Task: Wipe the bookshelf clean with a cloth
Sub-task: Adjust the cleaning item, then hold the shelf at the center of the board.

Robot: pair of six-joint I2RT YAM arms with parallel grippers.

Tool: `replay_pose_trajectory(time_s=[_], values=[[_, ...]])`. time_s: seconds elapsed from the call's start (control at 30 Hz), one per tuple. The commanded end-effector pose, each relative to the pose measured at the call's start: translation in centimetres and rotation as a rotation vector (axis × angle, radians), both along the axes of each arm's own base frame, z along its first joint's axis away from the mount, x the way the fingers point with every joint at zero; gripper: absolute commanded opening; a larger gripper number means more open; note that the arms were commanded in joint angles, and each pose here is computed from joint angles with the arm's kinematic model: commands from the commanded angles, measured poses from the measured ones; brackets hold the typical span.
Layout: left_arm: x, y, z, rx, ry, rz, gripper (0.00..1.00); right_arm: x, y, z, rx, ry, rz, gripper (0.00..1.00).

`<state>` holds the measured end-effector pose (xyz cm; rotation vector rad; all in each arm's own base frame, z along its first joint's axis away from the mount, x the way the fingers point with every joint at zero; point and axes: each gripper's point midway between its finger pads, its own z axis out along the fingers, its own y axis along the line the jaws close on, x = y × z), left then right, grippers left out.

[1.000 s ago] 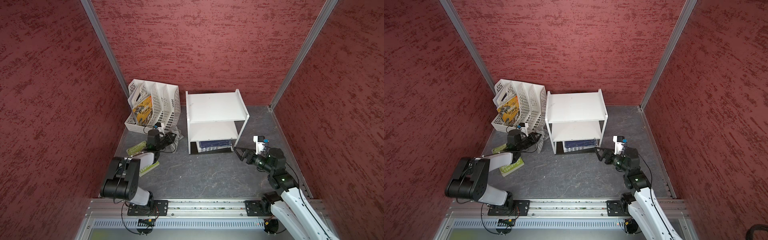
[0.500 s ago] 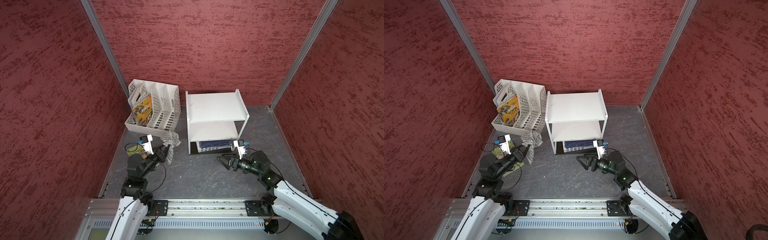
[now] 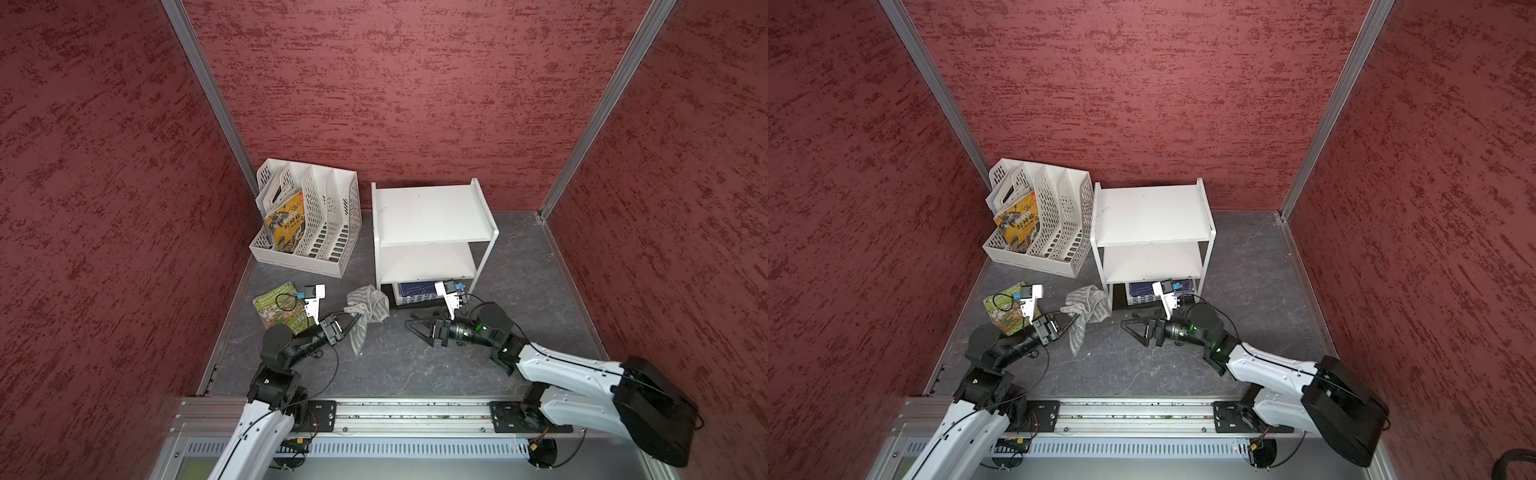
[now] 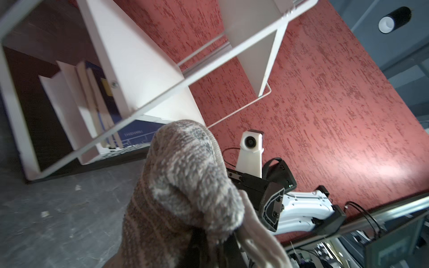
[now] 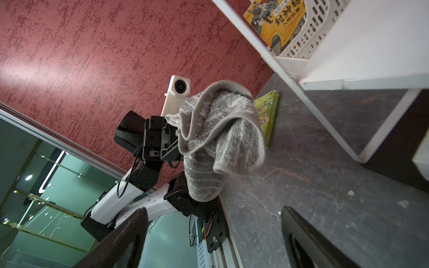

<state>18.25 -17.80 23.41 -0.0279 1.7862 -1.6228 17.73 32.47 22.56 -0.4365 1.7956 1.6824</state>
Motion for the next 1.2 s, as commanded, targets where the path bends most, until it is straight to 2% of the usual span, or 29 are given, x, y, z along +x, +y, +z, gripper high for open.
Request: replay_pose_trajectory(time_s=[0.0, 0.17, 0.33, 0.47, 0.6, 0.73, 0.8, 0.83, 0.87, 0.97, 1.17], values=[[-1.4, -1.7, 4.2, -0.089, -0.136, -0.093, 0.08, 0.0, 0.8, 4.3, 0.139, -0.083, 0.013, 0.93], [-2.0, -3.2, 5.0, -0.084, -0.167, -0.127, 0.09, -0.2, 1.8, 5.4, 0.156, -0.099, 0.041, 0.93], [-2.5, -3.9, 5.8, -0.101, -0.192, -0.151, 0.09, 0.2, 2.8, 4.8, 0.136, -0.071, 0.043, 0.91], [-2.4, -4.5, 5.8, -0.095, -0.192, -0.168, 0.09, 0.0, 3.7, 4.8, 0.141, -0.066, 0.081, 0.83], [-2.0, -4.9, 5.5, -0.089, -0.186, -0.174, 0.09, -0.2, 3.8, 5.4, 0.164, -0.076, 0.096, 0.65], [-1.4, -4.9, 4.9, -0.051, -0.180, -0.146, 0.12, 0.0, 3.0, 5.5, 0.151, -0.097, 0.048, 0.32], [-0.9, -4.6, 4.4, -0.013, -0.168, -0.117, 0.16, 0.4, 2.2, 5.5, 0.121, -0.118, -0.009, 0.18], [-0.5, -4.3, 4.0, 0.008, -0.157, -0.098, 0.20, 0.7, 1.7, 5.1, 0.083, -0.126, -0.048, 0.07], [-0.4, -4.1, 4.0, 0.014, -0.158, -0.087, 0.25, 0.9, 1.3, 5.2, 0.055, -0.143, -0.072, 0.01], [0.5, -3.1, 3.9, 0.044, -0.154, -0.045, 0.44, 1.8, 0.4, 4.7, -0.039, -0.172, -0.147, 0.00], [3.4, 1.3, 3.7, 0.238, -0.130, 0.160, 0.62, 4.9, -1.8, 2.7, -0.316, -0.259, -0.363, 0.00]])
